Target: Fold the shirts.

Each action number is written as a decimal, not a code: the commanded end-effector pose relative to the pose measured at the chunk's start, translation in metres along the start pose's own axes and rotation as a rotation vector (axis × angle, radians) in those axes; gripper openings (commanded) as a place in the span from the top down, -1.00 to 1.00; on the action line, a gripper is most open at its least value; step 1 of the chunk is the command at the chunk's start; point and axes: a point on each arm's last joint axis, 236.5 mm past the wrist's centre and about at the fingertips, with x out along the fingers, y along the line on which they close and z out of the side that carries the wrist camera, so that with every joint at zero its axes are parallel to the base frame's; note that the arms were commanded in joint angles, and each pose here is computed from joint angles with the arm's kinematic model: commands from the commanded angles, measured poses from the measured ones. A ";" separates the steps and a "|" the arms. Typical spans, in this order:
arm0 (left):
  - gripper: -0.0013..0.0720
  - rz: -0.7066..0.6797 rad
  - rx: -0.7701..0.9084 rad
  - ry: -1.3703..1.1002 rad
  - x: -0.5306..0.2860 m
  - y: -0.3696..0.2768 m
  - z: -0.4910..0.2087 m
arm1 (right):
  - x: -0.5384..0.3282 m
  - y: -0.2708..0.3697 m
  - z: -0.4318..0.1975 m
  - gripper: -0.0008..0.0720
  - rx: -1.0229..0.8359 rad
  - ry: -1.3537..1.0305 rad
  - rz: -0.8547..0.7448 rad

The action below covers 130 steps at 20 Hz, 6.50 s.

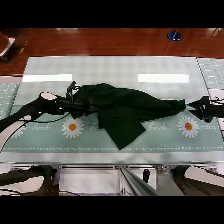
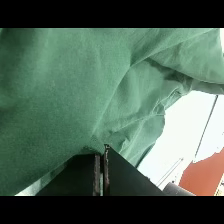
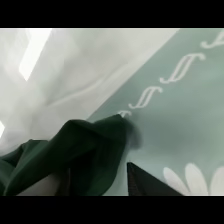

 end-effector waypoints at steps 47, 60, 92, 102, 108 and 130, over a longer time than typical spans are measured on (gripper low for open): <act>0.91 0.524 0.889 -1.311 -0.509 -0.279 -0.096 | -0.394 0.262 -0.195 0.92 -0.953 -0.856 -0.065; 0.91 0.343 0.415 -0.778 -0.260 -0.073 0.146 | -0.090 0.236 -0.034 0.92 -0.602 -0.284 0.246; -0.41 0.178 -0.337 -0.122 -0.161 0.151 -0.001 | -0.052 0.017 -0.083 -0.16 -0.148 -0.084 -0.058; 0.16 0.235 -0.291 -0.029 -0.116 0.150 -0.009 | -0.054 0.002 -0.076 -0.16 -0.119 -0.114 -0.126; 0.91 0.232 -0.261 -0.027 -0.117 0.147 -0.006 | -0.053 -0.078 -0.130 -0.16 -0.037 0.205 -0.402; 0.91 0.154 -0.196 -0.074 -0.114 0.122 0.014 | 0.030 0.037 -0.134 0.92 -0.243 0.357 -0.045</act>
